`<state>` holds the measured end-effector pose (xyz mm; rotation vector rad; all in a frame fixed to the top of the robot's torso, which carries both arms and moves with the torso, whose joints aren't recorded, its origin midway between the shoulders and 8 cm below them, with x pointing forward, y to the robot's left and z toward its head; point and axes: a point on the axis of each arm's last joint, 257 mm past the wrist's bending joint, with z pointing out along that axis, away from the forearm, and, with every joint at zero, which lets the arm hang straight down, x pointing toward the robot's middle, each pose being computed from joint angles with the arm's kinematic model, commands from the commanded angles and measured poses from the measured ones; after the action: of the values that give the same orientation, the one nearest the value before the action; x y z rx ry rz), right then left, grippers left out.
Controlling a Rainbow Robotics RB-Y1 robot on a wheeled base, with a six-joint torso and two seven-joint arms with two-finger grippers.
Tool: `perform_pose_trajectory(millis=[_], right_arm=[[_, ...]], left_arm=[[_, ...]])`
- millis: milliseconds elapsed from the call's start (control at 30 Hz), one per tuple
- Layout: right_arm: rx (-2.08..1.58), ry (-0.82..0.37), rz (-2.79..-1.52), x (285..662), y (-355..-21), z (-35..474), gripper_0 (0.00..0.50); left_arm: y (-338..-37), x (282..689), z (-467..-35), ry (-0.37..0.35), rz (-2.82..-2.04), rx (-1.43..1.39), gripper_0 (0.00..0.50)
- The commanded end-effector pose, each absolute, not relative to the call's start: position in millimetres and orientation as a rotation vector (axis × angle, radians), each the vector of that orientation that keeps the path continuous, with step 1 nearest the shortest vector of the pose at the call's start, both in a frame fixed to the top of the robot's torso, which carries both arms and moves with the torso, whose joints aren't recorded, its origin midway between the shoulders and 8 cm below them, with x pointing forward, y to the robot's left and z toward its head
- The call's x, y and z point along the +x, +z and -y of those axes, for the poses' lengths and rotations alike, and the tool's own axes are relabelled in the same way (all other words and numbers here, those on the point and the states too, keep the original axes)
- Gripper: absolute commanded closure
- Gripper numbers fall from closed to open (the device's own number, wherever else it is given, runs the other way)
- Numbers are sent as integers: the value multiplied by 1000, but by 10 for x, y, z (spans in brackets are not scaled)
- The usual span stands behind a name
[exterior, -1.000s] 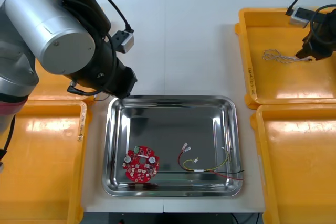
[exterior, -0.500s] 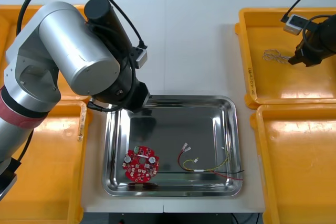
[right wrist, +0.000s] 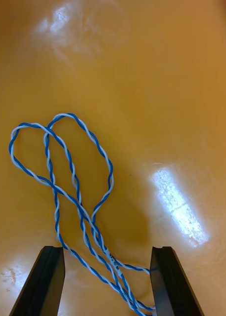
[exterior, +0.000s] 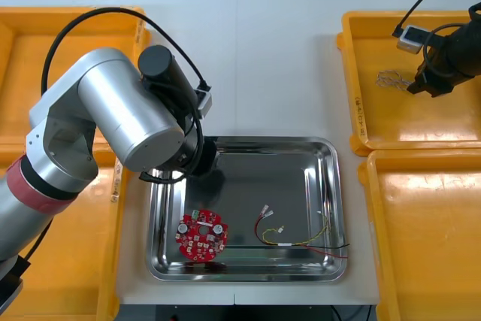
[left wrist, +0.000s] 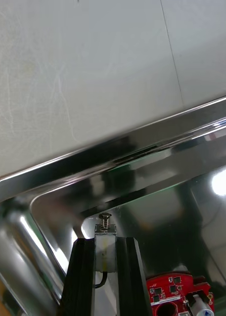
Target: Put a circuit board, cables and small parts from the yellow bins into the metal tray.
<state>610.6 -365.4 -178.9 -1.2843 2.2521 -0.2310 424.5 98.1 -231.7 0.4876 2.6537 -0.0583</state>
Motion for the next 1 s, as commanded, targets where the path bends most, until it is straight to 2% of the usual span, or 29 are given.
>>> perform_pose_trajectory(millis=[33,333,667,700,733,767,800,833,867,900,933,967,1000], right_arm=[[-1327,-261,-2209,6206,-1530,3496,0],[-1371,-296,-2219,6192,-1620,3492,0],[-1355,-264,-2237,6182,-1744,3469,0],[-1355,-265,-2239,6180,-1749,3476,0],[-1355,-263,-2240,6176,-1758,3475,0],[-1354,-266,-2238,6183,-1747,3476,0],[-1355,-264,-2241,6175,-1758,3479,28],[-1355,-264,-2241,6175,-1758,3479,42],[-1355,-264,-2241,6175,-1758,3479,54],[-1355,-264,-2241,6175,-1758,3479,90],[-1355,-264,-2241,6175,-1758,3479,90],[-1357,-260,-2241,6172,-1775,3463,162],[-1356,-261,-2241,6171,-1781,3466,260]], left_arm=[[-2465,4186,-789,-123,-2676,386,500],[-2635,4168,-852,-94,-2708,356,499],[-2730,4136,-831,-95,-2721,350,498],[-2724,4138,-818,-101,-2720,350,471],[-2722,4139,-809,-105,-2719,351,421],[-2720,4139,-795,-113,-2717,350,278],[-2717,4141,-778,-122,-2715,352,42],[-2715,4142,-769,-127,-2714,351,0],[-2710,4142,-757,-133,-2712,351,0],[-2704,4142,-745,-139,-2710,351,0],[-2704,4142,-745,-139,-2710,351,0],[-2699,4138,-725,-149,-2708,352,0],[-2700,4139,-715,-156,-2709,350,0]])
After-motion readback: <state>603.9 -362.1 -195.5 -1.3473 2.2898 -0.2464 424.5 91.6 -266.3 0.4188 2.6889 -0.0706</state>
